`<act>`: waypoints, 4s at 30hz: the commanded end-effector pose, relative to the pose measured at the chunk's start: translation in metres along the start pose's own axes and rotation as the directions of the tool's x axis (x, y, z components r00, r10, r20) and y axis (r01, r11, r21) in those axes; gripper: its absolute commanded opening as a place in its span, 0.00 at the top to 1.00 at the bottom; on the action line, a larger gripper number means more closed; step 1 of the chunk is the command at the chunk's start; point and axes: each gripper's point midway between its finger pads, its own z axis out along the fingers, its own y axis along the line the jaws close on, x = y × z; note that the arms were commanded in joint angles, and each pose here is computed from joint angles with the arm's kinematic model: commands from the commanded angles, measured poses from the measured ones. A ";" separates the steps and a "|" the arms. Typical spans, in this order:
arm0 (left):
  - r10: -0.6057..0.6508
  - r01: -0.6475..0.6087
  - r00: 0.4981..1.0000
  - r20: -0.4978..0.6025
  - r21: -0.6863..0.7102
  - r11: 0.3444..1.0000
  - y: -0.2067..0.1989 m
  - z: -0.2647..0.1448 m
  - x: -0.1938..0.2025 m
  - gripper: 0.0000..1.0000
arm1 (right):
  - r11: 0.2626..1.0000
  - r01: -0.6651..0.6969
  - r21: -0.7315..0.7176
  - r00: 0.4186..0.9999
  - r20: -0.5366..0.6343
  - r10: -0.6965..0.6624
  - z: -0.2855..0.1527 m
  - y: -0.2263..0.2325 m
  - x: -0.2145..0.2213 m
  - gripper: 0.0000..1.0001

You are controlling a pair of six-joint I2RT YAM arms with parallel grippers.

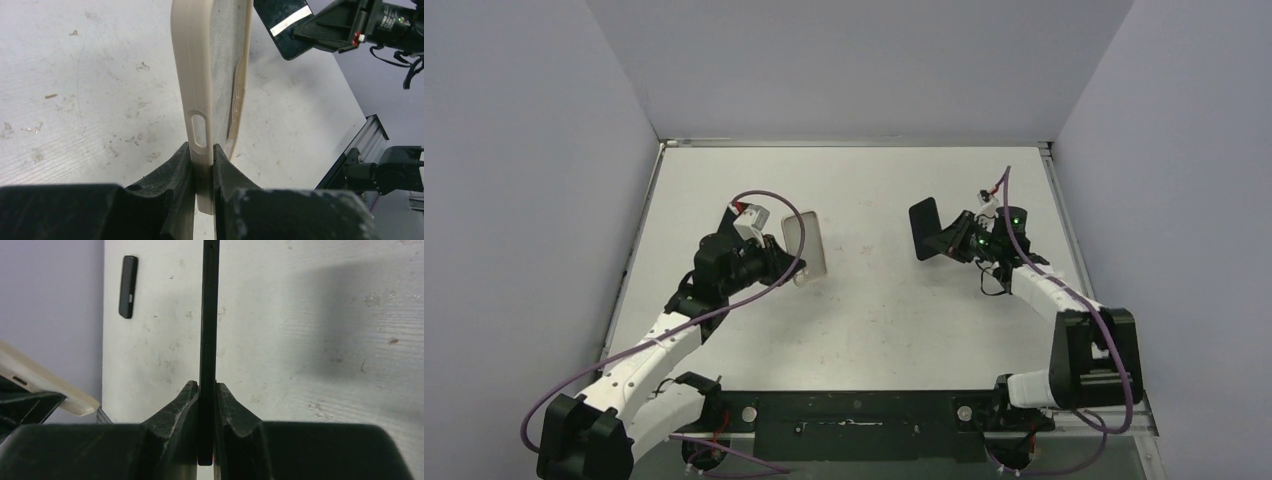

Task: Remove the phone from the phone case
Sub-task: Place the phone at the center of the board, then place the phone case at the center of the board.

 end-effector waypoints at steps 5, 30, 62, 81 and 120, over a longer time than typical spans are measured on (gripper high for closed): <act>0.029 -0.029 1.000 0.004 0.056 0.998 -0.001 -0.002 0.018 1.00 | 0.994 0.110 -0.023 0.985 0.140 -0.106 0.056 -0.017 -0.066 1.00; -0.067 0.073 0.997 -0.036 0.196 0.978 -0.041 -0.004 0.027 1.00 | 0.987 0.047 0.155 0.998 0.030 -0.052 0.080 -0.095 -0.027 0.23; -0.150 0.198 0.972 -0.182 0.291 0.936 -0.093 0.032 0.044 1.00 | 0.892 0.405 -0.199 0.907 -0.036 -0.420 0.001 0.143 0.087 0.18; -0.165 0.214 0.972 -0.166 0.347 0.913 -0.106 0.029 0.042 1.00 | 0.855 0.484 -0.184 0.853 -0.119 -0.508 0.012 0.140 0.106 0.86; 0.261 -0.200 0.960 0.105 -0.399 0.895 0.040 -0.043 -0.028 0.03 | 0.912 0.322 0.253 0.885 -0.422 -0.196 -0.038 -0.060 0.052 1.00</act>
